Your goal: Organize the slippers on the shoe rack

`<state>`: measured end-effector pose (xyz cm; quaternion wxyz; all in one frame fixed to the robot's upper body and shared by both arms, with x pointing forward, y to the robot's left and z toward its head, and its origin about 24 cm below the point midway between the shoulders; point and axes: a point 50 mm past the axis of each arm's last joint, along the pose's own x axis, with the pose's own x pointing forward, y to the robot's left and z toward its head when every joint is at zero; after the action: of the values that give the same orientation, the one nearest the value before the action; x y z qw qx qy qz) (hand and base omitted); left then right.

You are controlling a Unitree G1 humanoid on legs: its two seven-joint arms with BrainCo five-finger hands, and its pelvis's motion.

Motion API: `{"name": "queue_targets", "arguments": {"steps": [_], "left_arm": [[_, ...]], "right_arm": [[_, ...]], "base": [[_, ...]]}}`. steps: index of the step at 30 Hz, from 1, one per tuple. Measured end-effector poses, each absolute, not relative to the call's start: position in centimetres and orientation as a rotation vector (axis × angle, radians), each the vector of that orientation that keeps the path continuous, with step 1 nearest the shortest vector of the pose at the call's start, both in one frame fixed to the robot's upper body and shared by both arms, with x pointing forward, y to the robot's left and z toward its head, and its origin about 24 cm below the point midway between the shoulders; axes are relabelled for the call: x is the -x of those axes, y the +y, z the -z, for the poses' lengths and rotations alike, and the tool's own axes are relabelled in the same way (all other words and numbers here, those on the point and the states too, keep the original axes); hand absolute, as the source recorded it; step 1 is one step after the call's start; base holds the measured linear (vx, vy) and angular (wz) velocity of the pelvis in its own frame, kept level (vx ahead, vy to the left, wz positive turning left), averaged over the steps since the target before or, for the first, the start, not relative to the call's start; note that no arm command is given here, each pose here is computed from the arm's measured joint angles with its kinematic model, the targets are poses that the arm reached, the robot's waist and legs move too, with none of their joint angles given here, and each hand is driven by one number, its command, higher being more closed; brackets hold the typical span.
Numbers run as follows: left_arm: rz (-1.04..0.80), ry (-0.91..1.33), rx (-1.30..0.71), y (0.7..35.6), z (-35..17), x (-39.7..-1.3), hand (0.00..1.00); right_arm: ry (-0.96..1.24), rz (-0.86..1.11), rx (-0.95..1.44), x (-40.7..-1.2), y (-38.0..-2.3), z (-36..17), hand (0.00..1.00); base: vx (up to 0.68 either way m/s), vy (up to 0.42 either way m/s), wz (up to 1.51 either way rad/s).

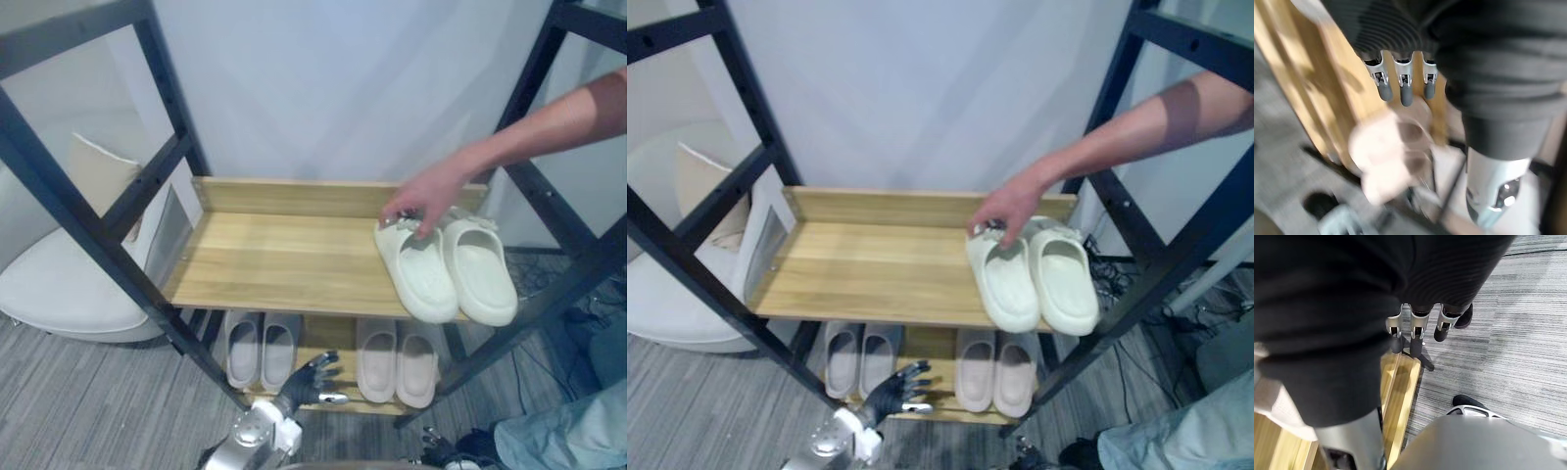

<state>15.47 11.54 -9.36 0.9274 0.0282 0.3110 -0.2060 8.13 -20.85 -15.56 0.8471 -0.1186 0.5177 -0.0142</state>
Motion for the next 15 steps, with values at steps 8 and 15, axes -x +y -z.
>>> {"name": "queue_targets", "arguments": {"steps": [8,15], "left_arm": [[0.223,0.789,-0.162,15.2,12.2,-13.8,0.0],[0.099,0.869,-0.178,17.1,13.3,-12.4,0.0]], "right_arm": [[1.099,0.058,0.23,-7.8,-20.8,15.6,0.0],[1.099,0.093,0.212,-7.7,-20.7,15.7,0.0]], "base": [[0.0,0.003,-0.07],[0.0,0.002,-0.01]]}}
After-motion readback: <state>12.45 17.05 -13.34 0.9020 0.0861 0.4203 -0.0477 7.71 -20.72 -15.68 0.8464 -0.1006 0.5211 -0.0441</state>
